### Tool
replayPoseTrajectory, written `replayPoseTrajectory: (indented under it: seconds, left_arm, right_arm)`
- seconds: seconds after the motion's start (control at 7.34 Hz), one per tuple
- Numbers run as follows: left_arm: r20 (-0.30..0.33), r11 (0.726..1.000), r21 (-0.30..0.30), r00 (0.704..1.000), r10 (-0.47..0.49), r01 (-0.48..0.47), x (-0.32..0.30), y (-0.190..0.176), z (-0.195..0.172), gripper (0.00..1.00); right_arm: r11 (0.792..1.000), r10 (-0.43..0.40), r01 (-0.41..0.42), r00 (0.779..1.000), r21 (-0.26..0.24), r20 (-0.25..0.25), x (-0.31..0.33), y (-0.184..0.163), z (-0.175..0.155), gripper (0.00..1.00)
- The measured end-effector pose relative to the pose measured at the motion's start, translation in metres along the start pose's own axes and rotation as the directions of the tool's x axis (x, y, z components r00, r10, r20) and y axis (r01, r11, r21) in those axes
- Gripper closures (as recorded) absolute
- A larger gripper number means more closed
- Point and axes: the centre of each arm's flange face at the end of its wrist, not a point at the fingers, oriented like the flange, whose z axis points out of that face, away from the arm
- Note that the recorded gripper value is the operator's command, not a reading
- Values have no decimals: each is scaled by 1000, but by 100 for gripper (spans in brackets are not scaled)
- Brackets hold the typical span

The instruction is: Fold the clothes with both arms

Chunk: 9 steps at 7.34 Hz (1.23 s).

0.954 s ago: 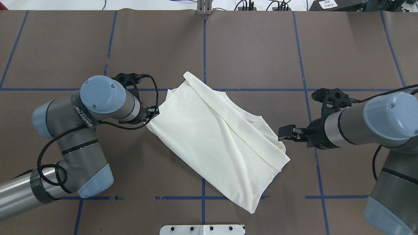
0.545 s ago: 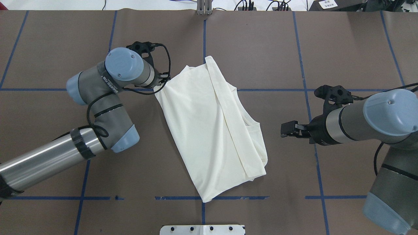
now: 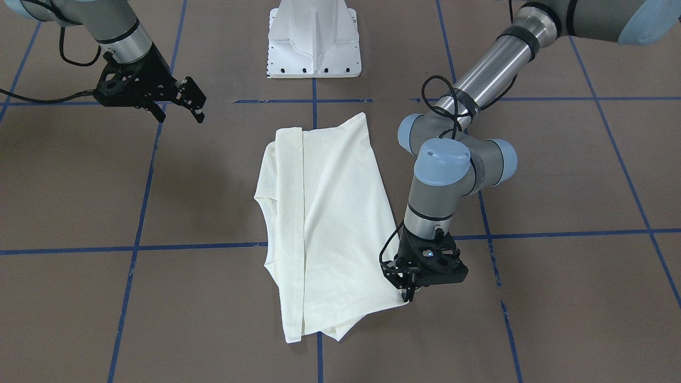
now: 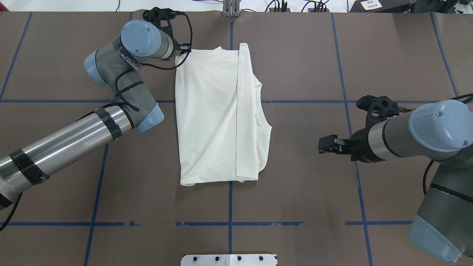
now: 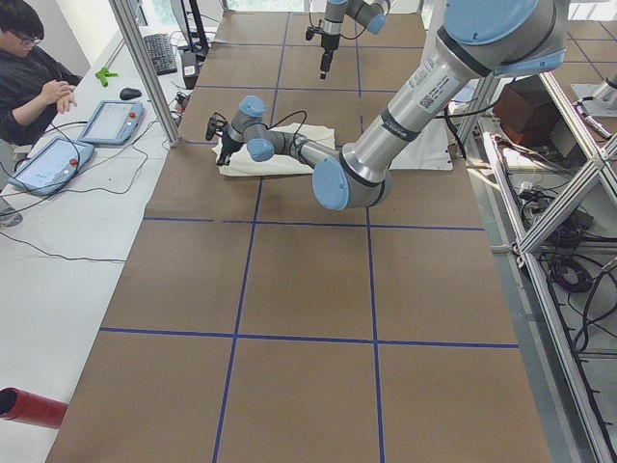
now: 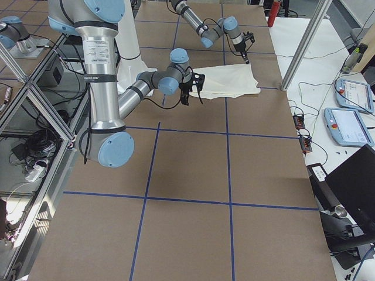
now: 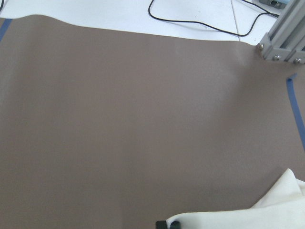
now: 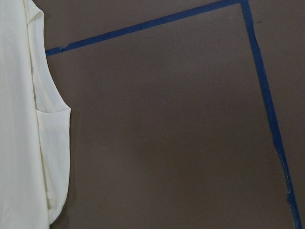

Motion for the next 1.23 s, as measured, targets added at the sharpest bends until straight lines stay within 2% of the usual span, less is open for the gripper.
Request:
replayPoseTrajectory:
  seconds: [0.41,0.55,0.68,0.95,1.23]
  left_arm:
    - [-9,1000,18,1000,6,-6,-3,-9,-2,0]
    - [-27,1000,2,999,23,-23,-5,-17,-9,0]
    - [-52,998,-43,998,40,-43,-14,-20,-22,0]
    - [-58,992,-112,997,47,-53,-41,-5,-70,0]
    - [-47,986,-161,998,45,-52,-49,14,-137,0]
  right_arm:
    - [1000,-10,10,1000,14,13,-25,-8,13,0]
    - [999,-24,23,999,27,21,-44,-10,20,0]
    - [998,-44,43,999,39,30,-66,-9,30,0]
    - [994,-85,82,995,68,47,-119,1,53,0]
    - [981,-171,168,985,101,25,-171,19,72,1]
